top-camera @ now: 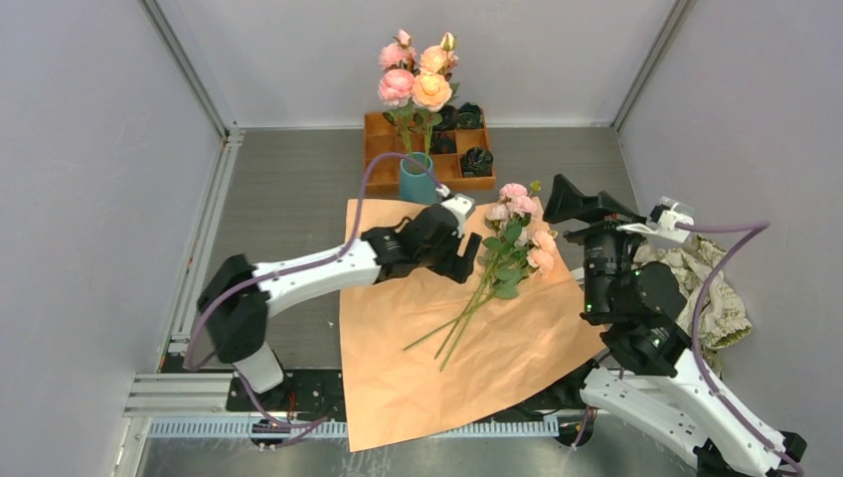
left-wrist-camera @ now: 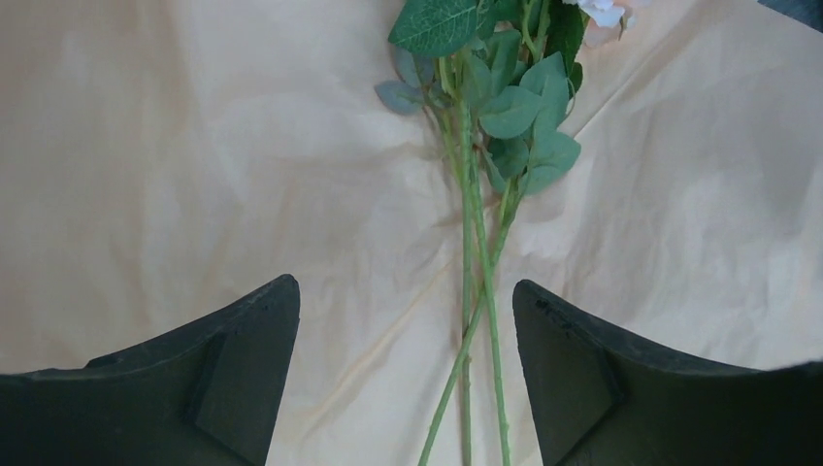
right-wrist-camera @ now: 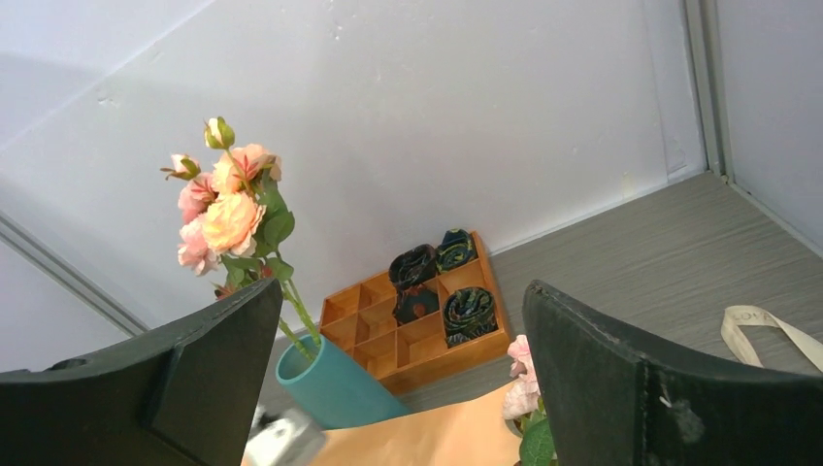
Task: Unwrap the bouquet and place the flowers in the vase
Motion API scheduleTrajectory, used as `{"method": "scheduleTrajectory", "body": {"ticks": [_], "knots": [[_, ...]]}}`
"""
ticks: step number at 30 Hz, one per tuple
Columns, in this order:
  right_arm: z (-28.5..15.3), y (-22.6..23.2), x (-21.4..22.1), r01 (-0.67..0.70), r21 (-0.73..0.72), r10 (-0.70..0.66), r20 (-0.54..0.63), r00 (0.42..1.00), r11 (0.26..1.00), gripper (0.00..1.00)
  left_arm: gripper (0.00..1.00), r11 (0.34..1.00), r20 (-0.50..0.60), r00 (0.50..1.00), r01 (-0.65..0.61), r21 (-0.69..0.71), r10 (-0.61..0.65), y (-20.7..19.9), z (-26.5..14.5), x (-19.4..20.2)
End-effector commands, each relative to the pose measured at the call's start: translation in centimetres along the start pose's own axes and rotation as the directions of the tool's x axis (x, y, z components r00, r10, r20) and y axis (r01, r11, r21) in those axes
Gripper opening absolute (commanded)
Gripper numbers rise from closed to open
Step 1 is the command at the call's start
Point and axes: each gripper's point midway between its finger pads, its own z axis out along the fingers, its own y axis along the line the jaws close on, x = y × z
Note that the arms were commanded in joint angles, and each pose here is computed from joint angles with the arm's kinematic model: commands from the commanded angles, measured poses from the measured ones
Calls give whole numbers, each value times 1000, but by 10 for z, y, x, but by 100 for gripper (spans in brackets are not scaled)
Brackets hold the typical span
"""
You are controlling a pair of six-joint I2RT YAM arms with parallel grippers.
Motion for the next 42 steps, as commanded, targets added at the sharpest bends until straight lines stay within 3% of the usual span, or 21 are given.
{"method": "scheduleTrajectory", "body": {"ticks": [1,7,19,25,31,42], "knots": [[-12,-14,-1,-1,16,1,-36,999,1000,99,81,998,42,999,-2,68,-1,-28,38,-36],[-22,-22,-3,-18,3,18,-50,999,1000,98,81,998,3,999,-39,56,38,-38,89,-44],[-30,-30,-7,-46,3,46,-42,998,999,98,79,998,-75,995,-58,25,60,-33,135,-29],[-31,-33,-6,-49,12,49,-36,998,999,98,62,998,-102,993,-58,7,58,-24,147,-23],[-31,-34,-3,-44,14,45,-41,998,999,98,52,998,-107,993,-59,7,60,-23,151,-24],[-31,-36,2,-39,23,40,-50,998,999,98,42,998,-138,989,-52,28,55,-26,163,-16]]}}
